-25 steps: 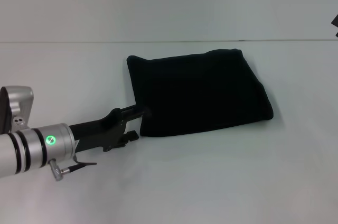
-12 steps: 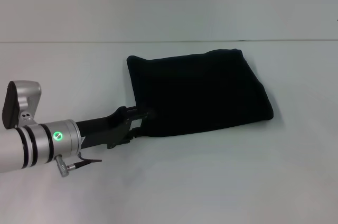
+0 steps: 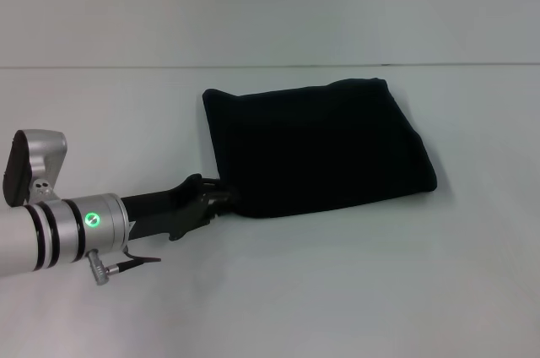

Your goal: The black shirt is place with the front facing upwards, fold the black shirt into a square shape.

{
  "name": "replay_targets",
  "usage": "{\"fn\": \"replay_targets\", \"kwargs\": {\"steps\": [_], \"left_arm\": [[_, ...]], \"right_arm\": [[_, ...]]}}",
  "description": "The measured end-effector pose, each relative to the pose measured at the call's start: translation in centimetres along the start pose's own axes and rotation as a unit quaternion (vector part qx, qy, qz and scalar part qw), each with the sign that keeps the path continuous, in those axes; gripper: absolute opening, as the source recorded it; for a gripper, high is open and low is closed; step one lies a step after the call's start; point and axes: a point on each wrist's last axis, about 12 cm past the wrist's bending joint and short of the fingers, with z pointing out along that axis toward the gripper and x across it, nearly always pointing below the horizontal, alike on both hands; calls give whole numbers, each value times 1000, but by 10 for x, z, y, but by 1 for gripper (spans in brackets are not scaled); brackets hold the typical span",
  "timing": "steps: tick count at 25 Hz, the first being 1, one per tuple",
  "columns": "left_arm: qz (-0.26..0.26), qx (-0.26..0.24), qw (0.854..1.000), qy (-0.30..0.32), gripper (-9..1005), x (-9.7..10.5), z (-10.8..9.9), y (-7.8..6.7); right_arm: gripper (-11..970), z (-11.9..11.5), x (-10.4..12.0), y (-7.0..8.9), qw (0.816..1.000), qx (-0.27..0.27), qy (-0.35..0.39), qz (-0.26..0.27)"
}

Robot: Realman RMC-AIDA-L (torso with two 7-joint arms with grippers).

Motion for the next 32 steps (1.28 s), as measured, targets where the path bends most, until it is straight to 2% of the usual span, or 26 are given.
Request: {"fn": "replay_targets", "kwargs": {"steps": [2, 7, 13, 26, 32], "left_arm": [[1, 0, 1000, 0, 505, 0, 0, 0], [10, -1, 1000, -1, 272, 0, -2, 2], [24, 0, 1000, 4, 56, 1, -9, 7], [-9, 10, 1000, -13, 53, 15, -63, 43], [-12, 8, 1000, -16, 57, 13, -80, 51]], "right_arm": [[928, 1, 0, 0, 1000, -1, 0, 0], [927, 2, 1, 0, 1000, 0, 0, 3], [928, 2, 1, -1, 1000, 1, -1, 5], [927, 3, 7, -3, 1000, 1, 0, 21], [927, 4, 10, -3, 1000, 1, -1, 24]]}}
